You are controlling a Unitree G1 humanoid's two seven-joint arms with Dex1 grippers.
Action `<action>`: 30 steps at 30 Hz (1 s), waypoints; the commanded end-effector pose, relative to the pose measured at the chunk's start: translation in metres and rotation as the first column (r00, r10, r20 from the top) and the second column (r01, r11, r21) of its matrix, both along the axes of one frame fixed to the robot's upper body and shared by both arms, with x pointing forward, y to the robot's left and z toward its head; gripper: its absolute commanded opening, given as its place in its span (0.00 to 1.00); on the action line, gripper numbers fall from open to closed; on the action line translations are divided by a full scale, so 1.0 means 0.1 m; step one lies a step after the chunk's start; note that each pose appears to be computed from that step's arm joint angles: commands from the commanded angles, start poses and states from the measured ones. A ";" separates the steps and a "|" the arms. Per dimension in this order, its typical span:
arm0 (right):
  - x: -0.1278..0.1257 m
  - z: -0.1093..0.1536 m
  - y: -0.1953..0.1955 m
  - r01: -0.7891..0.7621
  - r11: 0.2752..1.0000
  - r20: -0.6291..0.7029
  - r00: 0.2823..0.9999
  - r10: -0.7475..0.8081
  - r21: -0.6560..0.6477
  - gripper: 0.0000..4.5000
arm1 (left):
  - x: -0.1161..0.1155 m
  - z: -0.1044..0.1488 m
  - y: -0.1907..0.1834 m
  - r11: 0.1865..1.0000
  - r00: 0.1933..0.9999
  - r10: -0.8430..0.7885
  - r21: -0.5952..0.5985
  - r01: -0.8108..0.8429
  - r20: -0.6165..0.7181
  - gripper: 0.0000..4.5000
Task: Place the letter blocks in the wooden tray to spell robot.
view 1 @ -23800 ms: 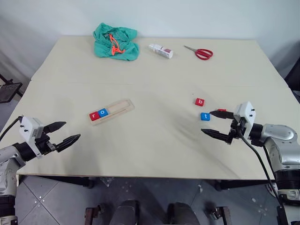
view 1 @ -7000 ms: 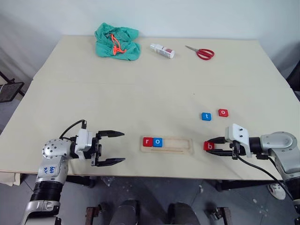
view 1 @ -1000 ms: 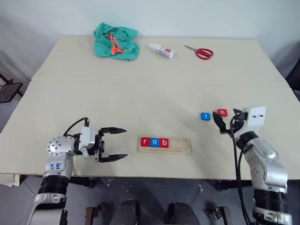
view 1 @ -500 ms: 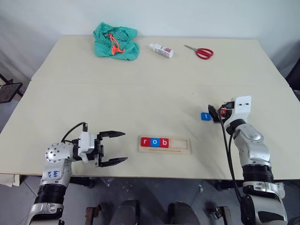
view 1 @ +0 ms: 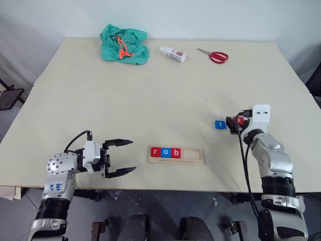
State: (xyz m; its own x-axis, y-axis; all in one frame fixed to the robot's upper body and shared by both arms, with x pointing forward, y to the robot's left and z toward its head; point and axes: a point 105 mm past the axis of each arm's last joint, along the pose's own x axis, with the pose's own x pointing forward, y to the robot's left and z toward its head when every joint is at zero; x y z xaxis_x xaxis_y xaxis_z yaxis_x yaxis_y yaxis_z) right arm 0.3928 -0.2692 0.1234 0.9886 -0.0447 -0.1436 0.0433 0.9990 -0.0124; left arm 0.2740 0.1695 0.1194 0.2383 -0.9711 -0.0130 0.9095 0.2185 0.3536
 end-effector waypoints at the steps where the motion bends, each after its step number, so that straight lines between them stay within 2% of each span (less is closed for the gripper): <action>1: -0.03 0.12 -0.09 0.034 0.999 0.039 0.999 -0.034 0.002 1.00 | 0.00 0.08 0.01 1.000 0.999 0.002 -0.011 -0.002 0.035 1.00; 6: -0.03 0.03 -0.07 0.031 0.999 0.001 1.000 -0.031 0.004 1.00 | 0.01 0.08 0.02 1.000 0.999 0.007 -0.010 -0.007 0.036 1.00; 7: -0.03 0.02 -0.06 0.030 1.000 -0.003 1.000 -0.030 0.004 0.96 | 0.01 0.08 0.02 1.000 0.999 0.008 -0.010 -0.007 0.036 1.00; 10: -0.04 0.00 -0.04 0.030 1.000 -0.010 1.000 -0.030 -0.001 0.80 | 0.01 0.08 0.02 1.000 0.999 0.011 -0.009 -0.010 0.037 1.00; 16: -0.07 0.01 0.01 0.011 1.000 -0.004 1.000 -0.011 -0.017 0.33 | 0.02 0.08 0.01 1.000 0.999 0.003 -0.008 -0.002 0.036 1.00; 21: -0.19 0.17 0.08 -0.007 1.000 0.050 0.999 0.007 0.001 0.32 | 0.03 0.08 -0.01 1.000 0.999 -0.025 -0.003 0.025 0.031 1.00; 25: -0.56 0.24 0.34 -0.077 0.997 0.081 0.994 0.075 0.019 0.32 | 0.08 0.08 -0.03 0.999 0.998 -0.053 0.003 0.053 0.028 1.00; 30: -1.00 0.15 0.61 -0.120 0.991 0.026 0.993 0.119 0.057 0.32 | 0.12 0.09 -0.06 0.996 0.996 -0.084 0.009 0.084 0.024 1.00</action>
